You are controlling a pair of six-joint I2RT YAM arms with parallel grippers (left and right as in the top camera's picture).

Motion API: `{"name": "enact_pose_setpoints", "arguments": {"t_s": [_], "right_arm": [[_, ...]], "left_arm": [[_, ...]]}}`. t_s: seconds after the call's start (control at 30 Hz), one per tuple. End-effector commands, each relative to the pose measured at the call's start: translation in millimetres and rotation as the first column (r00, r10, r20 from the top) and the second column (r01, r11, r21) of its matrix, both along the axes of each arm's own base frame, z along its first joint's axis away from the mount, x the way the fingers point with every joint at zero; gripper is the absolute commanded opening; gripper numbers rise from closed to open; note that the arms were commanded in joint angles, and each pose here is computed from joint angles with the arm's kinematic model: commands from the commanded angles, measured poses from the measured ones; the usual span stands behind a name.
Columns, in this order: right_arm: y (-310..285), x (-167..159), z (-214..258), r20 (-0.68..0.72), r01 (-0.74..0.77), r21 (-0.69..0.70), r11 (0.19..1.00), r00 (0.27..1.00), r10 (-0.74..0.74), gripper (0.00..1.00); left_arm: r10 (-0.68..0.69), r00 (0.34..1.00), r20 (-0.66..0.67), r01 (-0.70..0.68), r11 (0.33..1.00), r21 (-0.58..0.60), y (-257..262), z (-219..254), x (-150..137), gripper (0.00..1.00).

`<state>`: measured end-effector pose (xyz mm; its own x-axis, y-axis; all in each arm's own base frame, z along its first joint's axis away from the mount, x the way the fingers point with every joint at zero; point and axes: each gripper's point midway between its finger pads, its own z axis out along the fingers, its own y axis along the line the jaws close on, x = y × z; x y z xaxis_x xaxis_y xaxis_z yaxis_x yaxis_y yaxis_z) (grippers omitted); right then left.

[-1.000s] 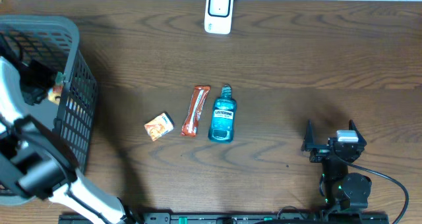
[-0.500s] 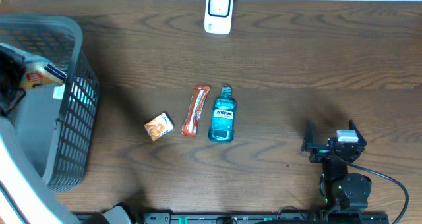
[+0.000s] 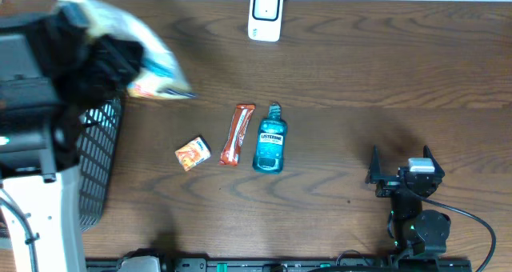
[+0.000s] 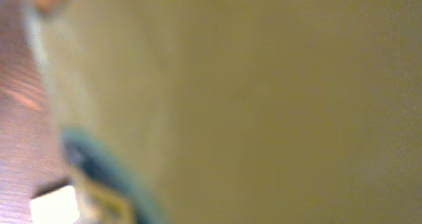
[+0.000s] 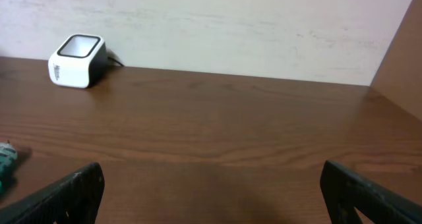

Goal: Scan the item barcode
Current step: 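Carry the yellow pack right of the bottle and lower it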

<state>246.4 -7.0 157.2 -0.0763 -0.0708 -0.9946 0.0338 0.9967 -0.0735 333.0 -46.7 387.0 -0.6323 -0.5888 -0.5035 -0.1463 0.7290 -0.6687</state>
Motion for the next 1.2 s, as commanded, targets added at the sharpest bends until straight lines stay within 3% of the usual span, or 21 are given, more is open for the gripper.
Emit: {"name": "enact_pose_setpoints", "arguments": {"t_s": [0.0,0.2,0.4,0.63,0.73,0.93,1.17], "right_arm": [[1,0,0,0.000,-0.005,-0.012,1.000,1.000,0.005,0.99],[1,0,0,0.000,-0.005,-0.012,1.000,1.000,0.005,0.99],[1,0,0,0.000,-0.005,-0.012,1.000,1.000,0.005,0.99],[1,0,0,0.000,-0.005,-0.012,1.000,1.000,0.005,0.99],[1,0,0,0.000,-0.005,-0.012,1.000,1.000,0.005,0.99],[1,0,0,0.000,-0.005,-0.012,1.000,1.000,0.005,0.99],[1,0,0,0.000,-0.005,-0.012,1.000,1.000,0.005,0.99]], "left_arm": [[-0.117,0.993,-0.004,0.117,0.985,0.127,-42,-13,-2,0.07],[-0.299,0.943,-0.148,0.322,0.932,0.167,-114,-68,-9,0.07],[-0.450,0.831,-0.327,0.522,0.833,0.181,-189,-146,-7,0.07],[-0.537,0.725,-0.431,0.651,0.739,0.174,-262,-226,-7,0.07],[-0.536,0.703,-0.468,0.663,0.732,0.157,-280,-251,-12,0.08],[-0.664,0.613,-0.429,0.736,0.677,0.004,-331,-271,-23,0.08],[-0.666,0.611,-0.429,0.731,0.682,-0.018,-338,-281,-20,0.08]]}}
